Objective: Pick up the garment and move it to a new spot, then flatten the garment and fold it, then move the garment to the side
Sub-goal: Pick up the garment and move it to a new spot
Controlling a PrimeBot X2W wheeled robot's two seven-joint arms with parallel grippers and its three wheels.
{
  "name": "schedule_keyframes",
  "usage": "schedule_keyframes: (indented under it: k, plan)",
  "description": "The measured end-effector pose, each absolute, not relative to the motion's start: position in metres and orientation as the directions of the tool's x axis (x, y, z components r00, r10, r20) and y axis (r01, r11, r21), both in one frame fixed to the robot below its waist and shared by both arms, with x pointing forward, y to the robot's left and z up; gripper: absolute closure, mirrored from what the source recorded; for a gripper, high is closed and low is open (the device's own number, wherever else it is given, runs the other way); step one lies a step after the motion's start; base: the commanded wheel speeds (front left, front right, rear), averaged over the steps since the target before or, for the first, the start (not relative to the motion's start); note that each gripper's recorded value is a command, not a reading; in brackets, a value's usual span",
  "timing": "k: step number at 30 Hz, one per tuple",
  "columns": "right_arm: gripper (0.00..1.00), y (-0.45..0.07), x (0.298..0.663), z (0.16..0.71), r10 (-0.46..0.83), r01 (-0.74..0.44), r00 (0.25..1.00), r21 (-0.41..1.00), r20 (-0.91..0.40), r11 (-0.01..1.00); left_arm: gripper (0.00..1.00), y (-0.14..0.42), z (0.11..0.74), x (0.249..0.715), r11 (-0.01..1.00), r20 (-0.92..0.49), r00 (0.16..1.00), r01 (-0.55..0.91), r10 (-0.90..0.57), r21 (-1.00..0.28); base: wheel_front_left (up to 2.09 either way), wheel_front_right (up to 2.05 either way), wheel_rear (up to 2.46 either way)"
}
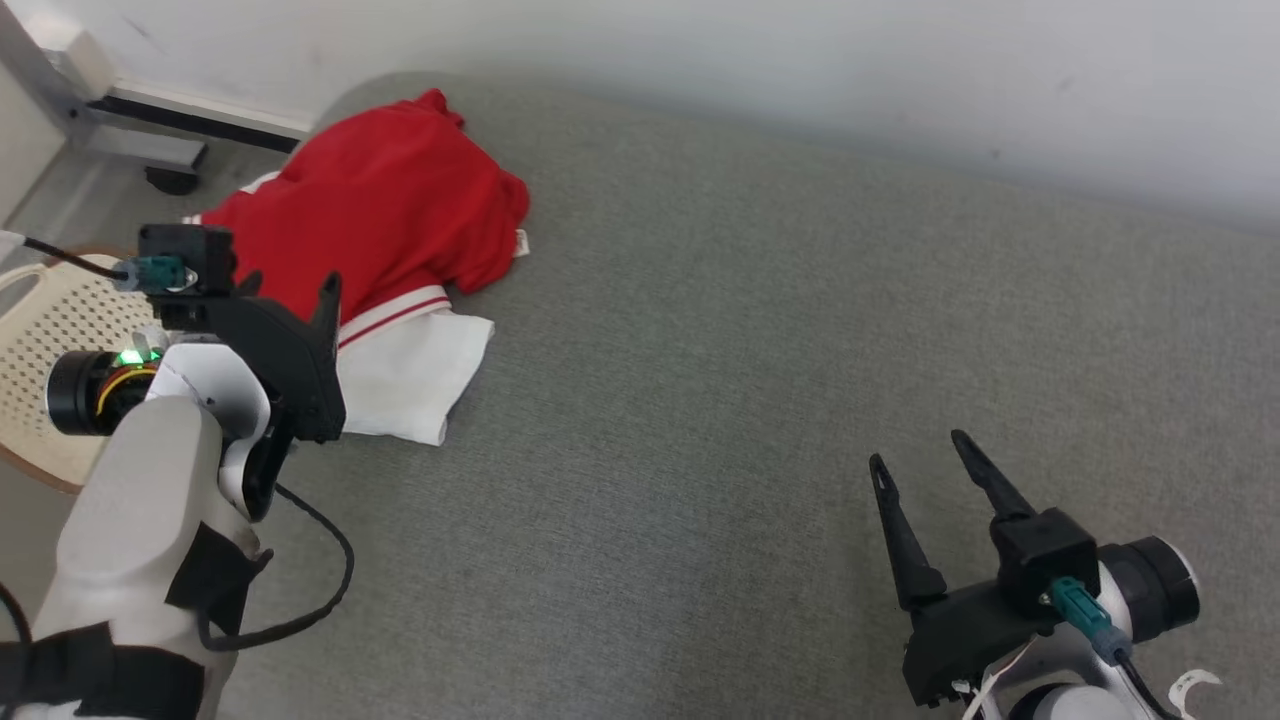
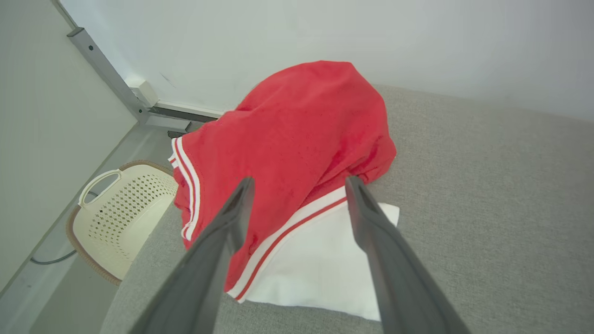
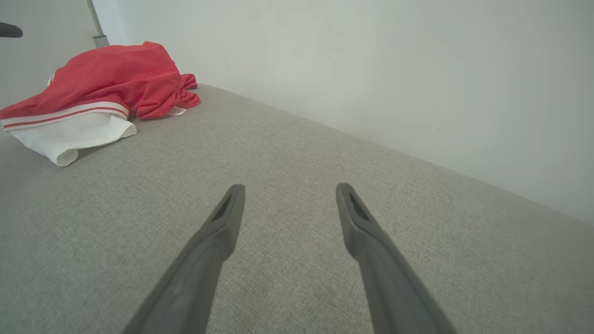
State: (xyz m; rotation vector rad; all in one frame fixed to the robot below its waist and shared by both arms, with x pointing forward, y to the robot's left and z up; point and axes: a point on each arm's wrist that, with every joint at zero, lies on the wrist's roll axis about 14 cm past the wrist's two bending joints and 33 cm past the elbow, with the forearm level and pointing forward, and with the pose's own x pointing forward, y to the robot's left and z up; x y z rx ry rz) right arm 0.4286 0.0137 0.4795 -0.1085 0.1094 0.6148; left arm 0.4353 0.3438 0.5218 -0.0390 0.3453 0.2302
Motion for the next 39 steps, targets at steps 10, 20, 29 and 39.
schedule_keyframes:
  k: [10, 20, 29, 39]
  plan:
    - [0.0, -0.023, 0.44, 0.447, 0.481, -0.502, 0.848, -0.045, -0.223, 0.864, 0.0, 0.348, 0.468, 0.48, 0.967, -0.486, 0.838, -0.241, 0.249, 0.08, 0.0, 0.0, 0.0]
    - [0.0, -0.047, 0.439, 0.415, 0.423, -0.453, 0.854, -0.031, -0.303, 0.891, 0.0, 0.357, 0.435, 0.506, 0.944, -0.511, 0.793, -0.278, 0.33, 0.178, 0.0, 0.0, 0.0]
    - [0.0, -0.052, 0.436, 0.414, 0.411, -0.441, 0.856, -0.028, -0.314, 0.897, 1.0, 0.363, 0.426, 0.501, 0.93, -0.528, 0.765, -0.303, 0.368, 0.21, 0.0, 0.0, 0.0]
    - [0.0, -0.04, 0.426, 0.435, 0.451, -0.464, 0.854, 0.011, -0.259, 0.886, 1.0, 0.371, 0.491, 0.505, 0.913, -0.371, 0.838, -0.331, 0.401, 0.239, 0.0, 0.0, 0.0]
